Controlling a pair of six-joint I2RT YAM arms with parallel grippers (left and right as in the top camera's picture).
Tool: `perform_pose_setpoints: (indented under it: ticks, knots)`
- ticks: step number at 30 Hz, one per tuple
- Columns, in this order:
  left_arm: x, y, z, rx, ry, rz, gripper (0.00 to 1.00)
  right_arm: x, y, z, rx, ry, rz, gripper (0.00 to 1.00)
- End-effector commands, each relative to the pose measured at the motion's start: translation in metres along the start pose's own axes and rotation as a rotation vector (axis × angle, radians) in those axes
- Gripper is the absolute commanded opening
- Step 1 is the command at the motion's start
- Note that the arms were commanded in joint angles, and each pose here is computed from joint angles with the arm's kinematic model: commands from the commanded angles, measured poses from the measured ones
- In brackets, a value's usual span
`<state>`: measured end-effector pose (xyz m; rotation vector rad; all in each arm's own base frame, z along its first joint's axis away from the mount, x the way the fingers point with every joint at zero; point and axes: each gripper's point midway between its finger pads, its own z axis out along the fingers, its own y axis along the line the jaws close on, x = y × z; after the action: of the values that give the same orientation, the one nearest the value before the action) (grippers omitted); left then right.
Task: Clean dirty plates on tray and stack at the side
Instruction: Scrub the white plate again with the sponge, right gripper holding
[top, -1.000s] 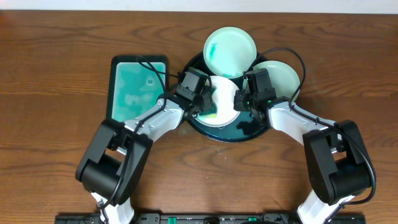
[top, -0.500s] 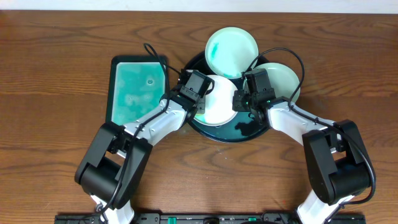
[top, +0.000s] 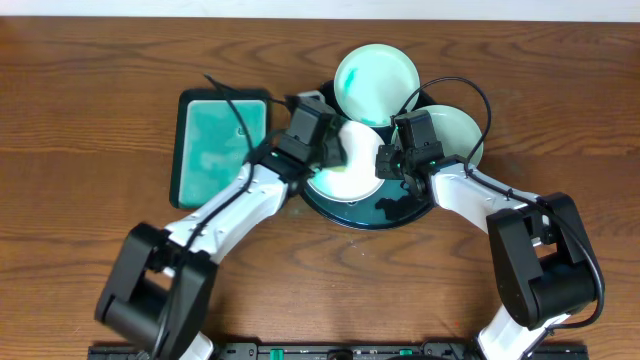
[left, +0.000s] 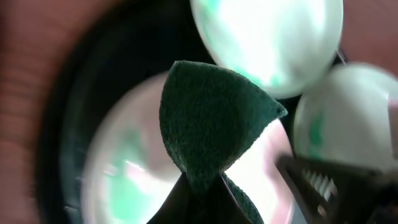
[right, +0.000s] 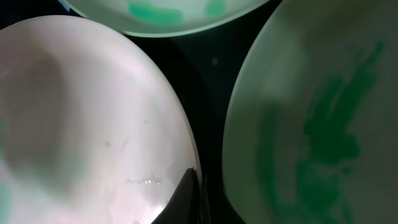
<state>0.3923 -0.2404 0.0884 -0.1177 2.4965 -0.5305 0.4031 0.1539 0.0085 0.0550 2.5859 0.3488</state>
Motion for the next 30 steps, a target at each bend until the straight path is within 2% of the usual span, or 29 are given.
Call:
perform_pose_setpoints:
  ticks: [1, 4, 8, 14, 19, 22, 27, 30]
  knots:
    - [0.042, -0.001, 0.023, 0.023, 0.137, -0.014, 0.07, 0.001, -0.009, 0.003, 0.045, -0.003, 0.009, 0.01]
    - [0.058, 0.012, 0.04, -0.02, 0.175, -0.013, 0.07, 0.001, -0.009, 0.003, 0.045, -0.003, 0.009, 0.01]
    - [0.054, 0.046, 0.051, -0.166, 0.132, 0.055, 0.07, 0.001, -0.009, 0.003, 0.045, -0.003, 0.009, 0.01]
    - [0.023, 0.095, 0.036, -0.427, 0.01, 0.203, 0.07, 0.001, -0.009, 0.003, 0.045, -0.002, -0.058, 0.01]
    - [-0.016, 0.113, 0.01, -0.583, -0.136, 0.251, 0.07, 0.001, -0.009, 0.003, 0.045, -0.001, -0.13, 0.01]
    - [-0.031, 0.1, 0.002, -0.541, -0.191, 0.234, 0.07, -0.001, -0.007, 0.003, 0.041, -0.009, -0.141, 0.01]
    - [-0.054, 0.055, -0.019, -0.331, -0.256, 0.196, 0.07, -0.007, 0.007, -0.002, 0.017, -0.042, -0.242, 0.01]
    - [-0.072, 0.04, -0.045, -0.276, -0.323, 0.178, 0.07, -0.019, 0.021, -0.014, 0.008, -0.096, -0.313, 0.01]
